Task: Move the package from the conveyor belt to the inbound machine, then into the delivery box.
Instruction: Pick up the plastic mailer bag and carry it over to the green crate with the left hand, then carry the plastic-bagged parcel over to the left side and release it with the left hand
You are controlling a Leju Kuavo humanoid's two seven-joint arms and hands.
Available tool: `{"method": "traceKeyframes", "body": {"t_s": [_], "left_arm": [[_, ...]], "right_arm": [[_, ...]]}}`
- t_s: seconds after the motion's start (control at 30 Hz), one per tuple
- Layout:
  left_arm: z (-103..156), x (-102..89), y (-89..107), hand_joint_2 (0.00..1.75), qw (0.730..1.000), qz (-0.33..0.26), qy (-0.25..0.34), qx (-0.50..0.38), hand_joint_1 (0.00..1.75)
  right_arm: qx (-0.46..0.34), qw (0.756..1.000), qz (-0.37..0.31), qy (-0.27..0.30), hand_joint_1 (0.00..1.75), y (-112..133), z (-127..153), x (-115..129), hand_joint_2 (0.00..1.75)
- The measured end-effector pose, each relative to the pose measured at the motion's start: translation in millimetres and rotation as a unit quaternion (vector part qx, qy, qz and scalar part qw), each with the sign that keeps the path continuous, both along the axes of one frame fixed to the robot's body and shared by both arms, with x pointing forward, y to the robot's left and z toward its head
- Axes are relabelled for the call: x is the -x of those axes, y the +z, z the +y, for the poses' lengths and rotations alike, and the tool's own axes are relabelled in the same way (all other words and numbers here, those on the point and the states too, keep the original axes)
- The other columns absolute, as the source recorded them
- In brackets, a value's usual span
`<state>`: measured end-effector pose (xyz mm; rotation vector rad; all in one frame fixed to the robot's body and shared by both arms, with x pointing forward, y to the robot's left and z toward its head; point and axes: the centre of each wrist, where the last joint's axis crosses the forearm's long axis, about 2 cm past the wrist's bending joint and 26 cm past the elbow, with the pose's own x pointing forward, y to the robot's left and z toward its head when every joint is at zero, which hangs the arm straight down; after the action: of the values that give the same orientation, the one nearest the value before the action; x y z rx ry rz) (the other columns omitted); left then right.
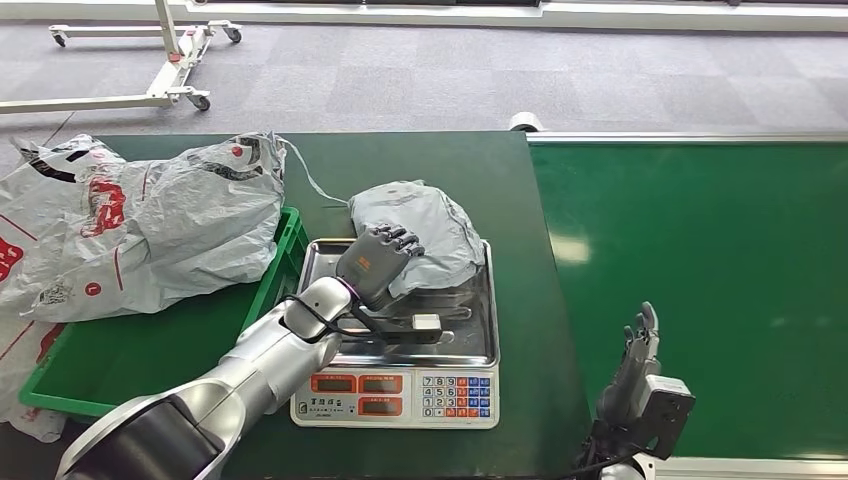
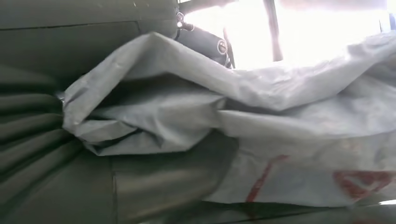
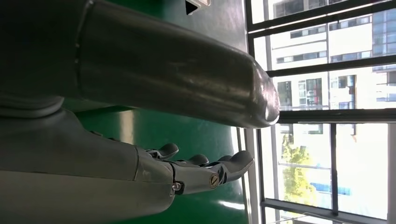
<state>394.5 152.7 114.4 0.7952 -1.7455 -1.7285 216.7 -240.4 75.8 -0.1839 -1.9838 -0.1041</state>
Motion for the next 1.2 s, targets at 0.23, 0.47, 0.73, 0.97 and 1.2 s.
{"method": "traceKeyframes", "body": {"t_s": [0.23,0.47,0.73,0.97,1.2], "left_arm": [[2,-1.3,2.4,1.75,0.999,-0.025,-0.021,0.016,1.75],[-10,-6.4,27.5,1.75,0.978,-0.096,-0.085,0.164,1.75],[29,27.7,53.8,1.75,0.912,-0.130,-0.051,0.387,1.75],[135,60.5,35.5,1.75,0.925,-0.261,0.086,0.264,1.75],[291,55.5,27.3,1.75,0.905,-0.267,0.328,0.036,1.75]], "right_arm": [[-0.001,1.000,-0.005,0.001,0.00,2,1,-4,0.00],[-0.016,1.000,-0.016,-0.016,0.00,3,-2,-10,0.00],[-0.041,0.997,-0.018,-0.055,0.00,-6,-12,-2,0.00],[-0.043,0.996,-0.015,-0.070,0.00,-12,-19,7,0.00],[-0.029,0.997,0.001,-0.077,0.00,-17,-23,22,0.00]]}}
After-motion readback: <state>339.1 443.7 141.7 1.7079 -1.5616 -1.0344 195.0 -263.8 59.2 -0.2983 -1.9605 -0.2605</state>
